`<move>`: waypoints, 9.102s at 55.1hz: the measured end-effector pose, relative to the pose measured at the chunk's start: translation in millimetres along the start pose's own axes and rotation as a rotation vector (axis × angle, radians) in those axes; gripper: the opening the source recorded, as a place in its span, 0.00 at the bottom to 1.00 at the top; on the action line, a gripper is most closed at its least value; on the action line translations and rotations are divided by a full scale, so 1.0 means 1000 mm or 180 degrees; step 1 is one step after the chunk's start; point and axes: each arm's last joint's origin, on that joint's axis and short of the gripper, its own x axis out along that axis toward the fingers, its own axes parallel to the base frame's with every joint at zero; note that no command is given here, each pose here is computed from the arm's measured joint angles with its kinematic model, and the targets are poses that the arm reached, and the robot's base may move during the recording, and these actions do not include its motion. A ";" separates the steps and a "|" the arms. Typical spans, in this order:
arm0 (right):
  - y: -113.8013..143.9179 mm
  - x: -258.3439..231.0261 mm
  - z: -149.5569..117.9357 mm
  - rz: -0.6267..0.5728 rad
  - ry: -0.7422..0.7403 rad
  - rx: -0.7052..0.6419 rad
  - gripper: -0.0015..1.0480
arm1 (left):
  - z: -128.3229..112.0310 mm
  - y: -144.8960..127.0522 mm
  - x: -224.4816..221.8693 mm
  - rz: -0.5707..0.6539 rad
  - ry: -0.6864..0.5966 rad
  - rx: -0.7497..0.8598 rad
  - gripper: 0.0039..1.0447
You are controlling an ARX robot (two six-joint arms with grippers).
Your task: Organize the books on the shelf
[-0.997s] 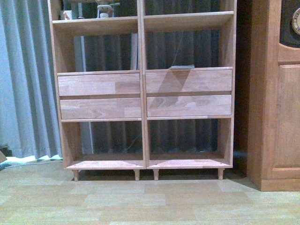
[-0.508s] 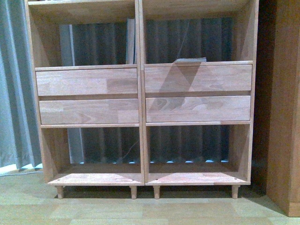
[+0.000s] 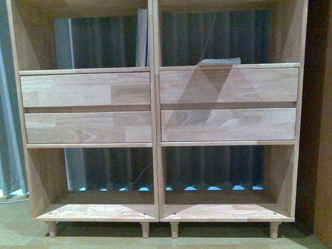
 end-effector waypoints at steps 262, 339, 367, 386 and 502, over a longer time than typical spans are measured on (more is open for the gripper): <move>0.044 0.246 0.081 -0.0866 0.0926 0.4083 0.93 | 0.000 0.000 0.000 -0.0001 -0.0001 0.0000 0.93; -0.003 0.195 0.143 0.0082 0.0542 0.3600 0.07 | 0.000 0.000 0.000 -0.0001 -0.0001 0.0000 0.93; -0.008 0.111 0.184 0.1199 0.0008 0.3133 0.07 | 0.000 0.000 0.000 -0.0001 -0.0001 0.0000 0.93; 0.033 0.093 0.200 0.1685 -0.0024 0.2939 0.07 | 0.000 0.000 0.000 0.0054 0.0034 -0.0063 0.93; 0.067 0.103 0.219 0.1983 0.0004 0.3163 0.07 | 0.210 -0.121 0.174 -0.2619 0.0115 -0.2872 0.93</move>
